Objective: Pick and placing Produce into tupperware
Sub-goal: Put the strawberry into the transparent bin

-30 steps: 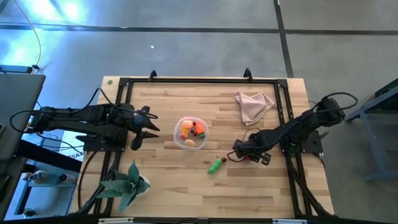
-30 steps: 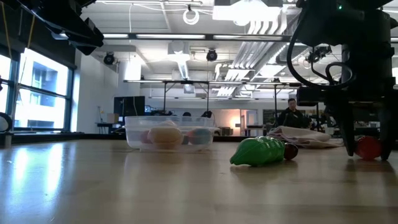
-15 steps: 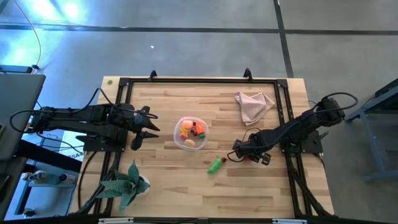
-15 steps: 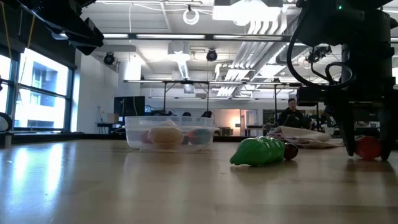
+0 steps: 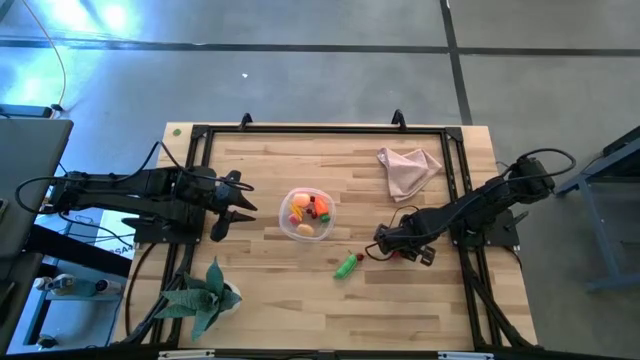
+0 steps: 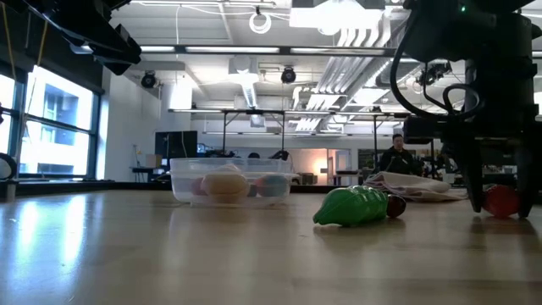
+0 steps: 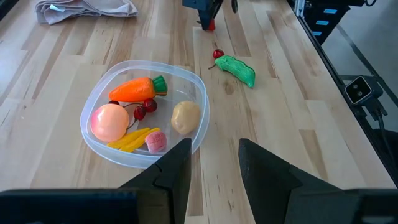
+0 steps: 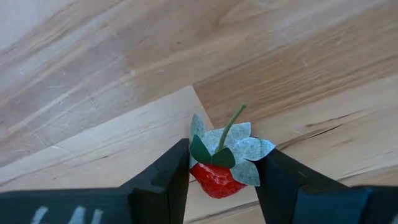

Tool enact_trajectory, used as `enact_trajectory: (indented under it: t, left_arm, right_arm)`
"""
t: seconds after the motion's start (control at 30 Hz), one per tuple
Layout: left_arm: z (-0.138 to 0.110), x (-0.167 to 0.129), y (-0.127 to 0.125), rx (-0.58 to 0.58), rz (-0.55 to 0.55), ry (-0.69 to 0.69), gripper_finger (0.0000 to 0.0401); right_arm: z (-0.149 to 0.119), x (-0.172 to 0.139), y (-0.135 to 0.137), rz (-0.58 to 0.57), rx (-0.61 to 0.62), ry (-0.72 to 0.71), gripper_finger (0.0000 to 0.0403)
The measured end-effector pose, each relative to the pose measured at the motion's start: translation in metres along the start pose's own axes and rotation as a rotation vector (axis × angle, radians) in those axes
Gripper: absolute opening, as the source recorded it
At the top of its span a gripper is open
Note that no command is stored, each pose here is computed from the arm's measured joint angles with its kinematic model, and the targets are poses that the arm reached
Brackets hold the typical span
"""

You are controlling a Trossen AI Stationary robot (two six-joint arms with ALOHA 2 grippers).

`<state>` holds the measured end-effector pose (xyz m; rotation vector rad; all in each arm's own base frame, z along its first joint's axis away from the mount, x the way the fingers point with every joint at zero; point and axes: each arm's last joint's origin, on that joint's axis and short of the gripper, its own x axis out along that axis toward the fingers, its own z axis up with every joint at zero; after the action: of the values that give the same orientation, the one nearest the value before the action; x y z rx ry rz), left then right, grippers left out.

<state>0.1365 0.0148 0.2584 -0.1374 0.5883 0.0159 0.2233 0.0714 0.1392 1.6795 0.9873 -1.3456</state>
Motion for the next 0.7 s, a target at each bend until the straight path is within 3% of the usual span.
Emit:
enact_trajectory:
  t: [0.7]
  left_arm:
    - [0.0,0.0,0.0,0.0,0.0,0.0,0.0122]
  right_arm:
    - [-0.001,-0.0013,0.0022,0.03,-0.033,-0.015,0.0125]
